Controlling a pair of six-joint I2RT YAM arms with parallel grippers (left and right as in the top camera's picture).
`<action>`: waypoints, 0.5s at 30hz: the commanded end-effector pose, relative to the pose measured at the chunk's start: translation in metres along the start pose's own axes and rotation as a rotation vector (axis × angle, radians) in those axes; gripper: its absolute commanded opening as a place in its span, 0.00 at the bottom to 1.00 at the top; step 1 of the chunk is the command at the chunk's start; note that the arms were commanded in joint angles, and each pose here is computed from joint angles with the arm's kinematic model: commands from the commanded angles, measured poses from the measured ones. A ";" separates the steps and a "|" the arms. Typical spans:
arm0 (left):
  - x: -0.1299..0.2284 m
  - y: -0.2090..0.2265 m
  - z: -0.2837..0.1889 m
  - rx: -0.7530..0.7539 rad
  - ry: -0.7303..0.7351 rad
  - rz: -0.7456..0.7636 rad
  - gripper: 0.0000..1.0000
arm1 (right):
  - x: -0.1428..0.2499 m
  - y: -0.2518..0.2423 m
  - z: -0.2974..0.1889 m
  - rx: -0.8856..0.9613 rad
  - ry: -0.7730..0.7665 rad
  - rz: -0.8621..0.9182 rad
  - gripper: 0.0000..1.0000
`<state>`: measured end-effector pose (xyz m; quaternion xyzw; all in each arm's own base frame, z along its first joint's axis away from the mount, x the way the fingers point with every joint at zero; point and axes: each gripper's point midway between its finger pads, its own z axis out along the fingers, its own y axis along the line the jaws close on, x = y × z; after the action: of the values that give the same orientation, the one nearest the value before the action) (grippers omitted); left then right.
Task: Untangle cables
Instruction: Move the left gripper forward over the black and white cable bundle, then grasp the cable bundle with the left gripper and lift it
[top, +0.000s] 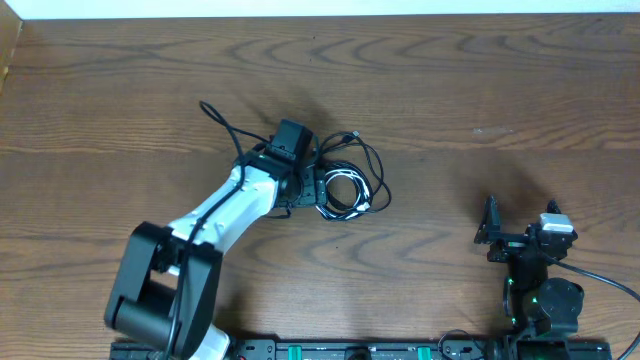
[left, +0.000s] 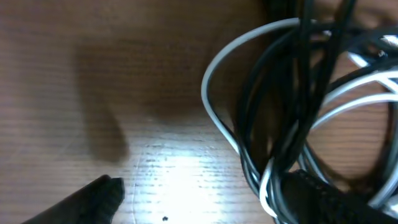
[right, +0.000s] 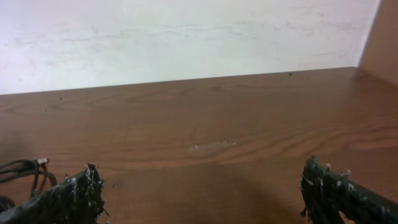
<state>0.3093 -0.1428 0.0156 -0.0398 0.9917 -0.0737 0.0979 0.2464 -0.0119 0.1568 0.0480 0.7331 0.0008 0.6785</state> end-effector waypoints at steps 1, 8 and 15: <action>-0.003 0.001 0.007 -0.021 0.001 0.005 0.78 | 0.002 -0.002 0.000 0.007 0.006 -0.008 0.99; -0.005 0.001 0.023 -0.020 0.000 -0.013 0.74 | 0.002 -0.002 0.000 0.007 0.006 -0.008 0.99; 0.001 -0.010 0.027 0.049 0.034 -0.025 0.84 | 0.002 -0.002 0.000 0.007 0.006 -0.008 0.99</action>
<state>0.3235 -0.1509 0.0030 -0.0450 0.9890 -0.0861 0.1119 0.2464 -0.0119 0.1566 0.0480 0.7332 0.0008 0.6783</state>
